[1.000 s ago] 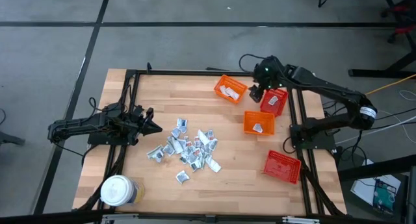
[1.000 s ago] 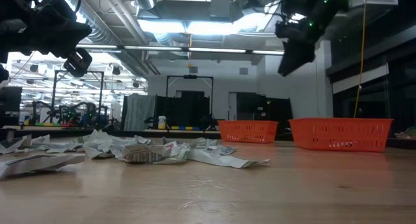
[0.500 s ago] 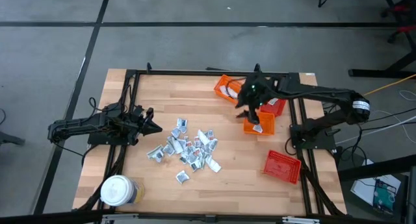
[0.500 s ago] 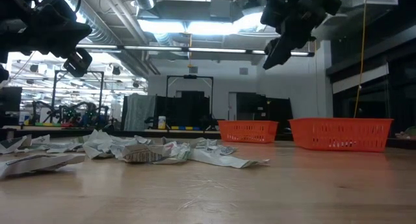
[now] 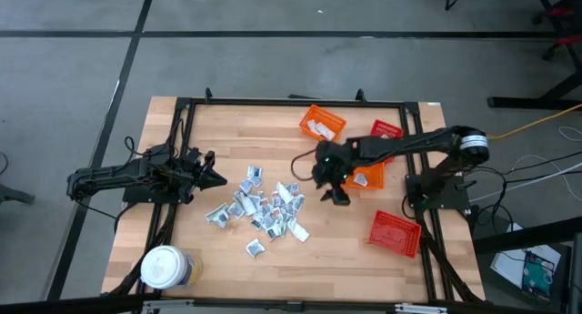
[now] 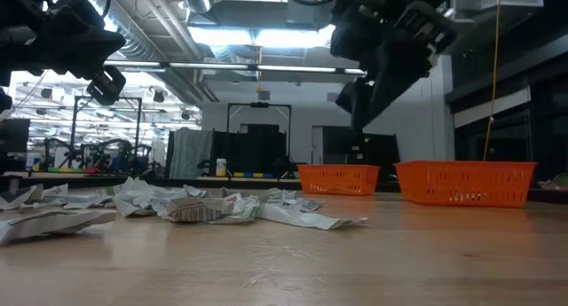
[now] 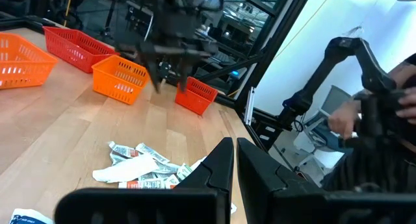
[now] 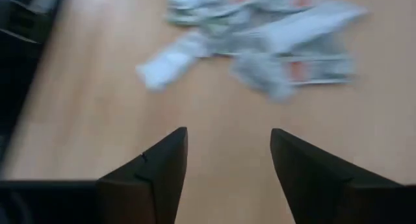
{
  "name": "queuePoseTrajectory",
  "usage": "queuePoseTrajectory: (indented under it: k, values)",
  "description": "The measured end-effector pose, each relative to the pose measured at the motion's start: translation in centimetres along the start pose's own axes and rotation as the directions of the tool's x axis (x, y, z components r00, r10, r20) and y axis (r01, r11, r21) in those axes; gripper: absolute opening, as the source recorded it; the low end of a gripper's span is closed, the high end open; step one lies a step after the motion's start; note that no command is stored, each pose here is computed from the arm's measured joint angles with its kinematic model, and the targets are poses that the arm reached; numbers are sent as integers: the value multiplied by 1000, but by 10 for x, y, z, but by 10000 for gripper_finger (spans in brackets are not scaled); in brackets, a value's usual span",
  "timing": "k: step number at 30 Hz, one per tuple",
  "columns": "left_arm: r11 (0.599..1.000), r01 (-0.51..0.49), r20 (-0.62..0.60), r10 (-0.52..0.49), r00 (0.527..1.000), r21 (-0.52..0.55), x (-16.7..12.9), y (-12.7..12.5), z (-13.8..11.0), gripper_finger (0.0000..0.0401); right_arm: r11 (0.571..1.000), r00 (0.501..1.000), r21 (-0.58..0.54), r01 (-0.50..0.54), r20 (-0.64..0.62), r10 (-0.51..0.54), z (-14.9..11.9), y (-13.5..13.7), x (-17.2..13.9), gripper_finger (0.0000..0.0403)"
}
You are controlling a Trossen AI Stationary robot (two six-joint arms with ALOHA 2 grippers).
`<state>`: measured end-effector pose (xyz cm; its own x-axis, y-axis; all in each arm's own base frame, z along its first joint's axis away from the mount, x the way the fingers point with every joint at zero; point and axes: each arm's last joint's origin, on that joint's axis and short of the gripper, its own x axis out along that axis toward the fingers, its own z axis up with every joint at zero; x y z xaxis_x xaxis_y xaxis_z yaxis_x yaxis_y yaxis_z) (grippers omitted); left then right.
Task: Pick & Place First Aid Supplies
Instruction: Put the green bandage pack into the top orange bin
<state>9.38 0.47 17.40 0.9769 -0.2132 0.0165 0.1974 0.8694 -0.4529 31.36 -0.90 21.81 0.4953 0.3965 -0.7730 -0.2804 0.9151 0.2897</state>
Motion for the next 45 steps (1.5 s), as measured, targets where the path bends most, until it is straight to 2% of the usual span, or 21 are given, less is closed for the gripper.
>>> queuePoseTrajectory:
  k: [3, 8, 14, 19, 24, 28, 33, 39, 45]
  values:
    - [1000, 0, 0, 0, 1000, 0, 0, 0, 0, 15, 986, 990, 90, -141, -11, 142, 4, 9, 14, 207]
    - [1000, 0, 0, 0, 1000, 0, 0, 0, 0, 16, 951, 970, 221, -218, -56, 236, 2, 22, 30, 192]
    - [1000, 0, 0, 0, 1000, 0, 0, 0, 0, 15, 935, 968, 278, -220, -53, 243, 6, 38, 46, 185]
    - [1000, 0, 0, 0, 1000, 0, 0, 0, 0, 15, 921, 970, 313, -234, 12, 243, 14, 47, 54, 185]
    - [1000, 0, 0, 0, 1000, 0, 0, 0, 0, 15, 931, 991, 340, -134, 38, 129, 19, 53, 56, 185]
    - [1000, 0, 0, 0, 1000, 0, 0, 0, 0, 15, 969, 999, 247, -20, 41, 11, 32, 62, 52, 185]
    - [1000, 0, 0, 0, 1000, 0, 0, 0, 0, 15, 993, 994, 38, 110, 18, -110, 45, 72, 57, 184]
    - [1000, 0, 0, 0, 1000, 0, 0, 0, 0, 15, 977, 991, -172, 127, -27, -134, 56, 90, 81, 184]
    - [1000, 0, 0, 0, 1000, 0, 0, 0, 0, 16, 932, 990, -349, 98, -58, -126, 64, 114, 108, 184]
